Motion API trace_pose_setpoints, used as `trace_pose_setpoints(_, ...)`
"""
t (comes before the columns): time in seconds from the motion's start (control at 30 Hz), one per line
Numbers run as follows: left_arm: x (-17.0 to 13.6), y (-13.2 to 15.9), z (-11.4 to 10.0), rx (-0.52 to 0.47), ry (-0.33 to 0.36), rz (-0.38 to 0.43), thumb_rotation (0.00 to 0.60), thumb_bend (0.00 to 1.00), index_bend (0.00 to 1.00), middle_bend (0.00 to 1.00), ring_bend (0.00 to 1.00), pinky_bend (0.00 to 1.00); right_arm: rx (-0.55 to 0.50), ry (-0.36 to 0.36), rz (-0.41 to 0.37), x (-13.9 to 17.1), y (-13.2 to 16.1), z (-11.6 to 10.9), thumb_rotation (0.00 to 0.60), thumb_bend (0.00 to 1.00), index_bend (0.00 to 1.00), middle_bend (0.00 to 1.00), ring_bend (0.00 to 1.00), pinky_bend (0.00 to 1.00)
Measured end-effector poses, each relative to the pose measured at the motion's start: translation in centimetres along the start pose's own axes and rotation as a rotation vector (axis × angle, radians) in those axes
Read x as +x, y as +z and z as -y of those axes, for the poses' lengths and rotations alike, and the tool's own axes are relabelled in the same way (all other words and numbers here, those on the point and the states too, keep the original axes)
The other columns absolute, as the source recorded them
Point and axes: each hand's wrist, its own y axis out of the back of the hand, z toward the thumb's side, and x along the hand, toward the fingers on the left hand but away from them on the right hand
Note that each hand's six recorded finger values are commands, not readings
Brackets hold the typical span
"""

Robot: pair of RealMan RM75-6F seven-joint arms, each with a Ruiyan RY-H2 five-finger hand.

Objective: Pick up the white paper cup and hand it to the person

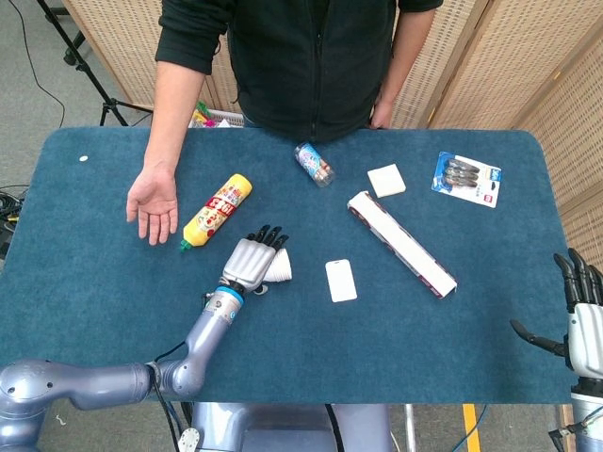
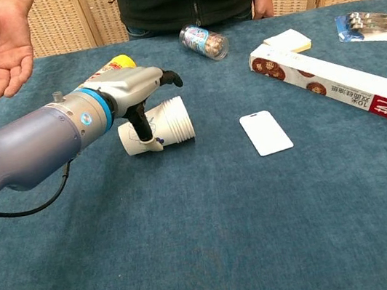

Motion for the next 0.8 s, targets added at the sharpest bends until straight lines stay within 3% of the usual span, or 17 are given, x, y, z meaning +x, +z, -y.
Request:
trace_pose_setpoints(0.1,0.1,0.3,0.1,0.001,0.002,-0.005,0.600,0.04,0.30,0.40,0.27,0.45,-0.004,0.001,0.001,0.0,-0.1,-0.1,0.600,0.00,0.00,0.00,0.00,0.00)
trace_pose_setpoints(0.2,0.2,0.5,0.0,-0.008,0.010,-0.011,0.600,0.05,0.34,0.45,0.32,0.48,-0.005,0.000,-0.001,0.0,-0.1,-0.1,0.600,0.00,0.00,0.00,0.00,0.00)
trace_pose_setpoints(0.63,-0.9,-0.2,-1.6,-0.083,0.061,-0.011,0.600,0.06,0.36,0.47,0.34,0.50,-0.005,0.002,-0.002,0.0,0.0,-0.1,0.600,0.00,0.00,0.00,0.00,0.00)
trace_pose_setpoints(0.8,-2.0,-0.4,-3.6,-0.167,0.139,0.031,0.600,0.06,0.39,0.47,0.34,0.50,-0.005,0.000,-0.001,0.0,0.0,-0.1,0.600,0.00,0.00,0.00,0.00,0.00)
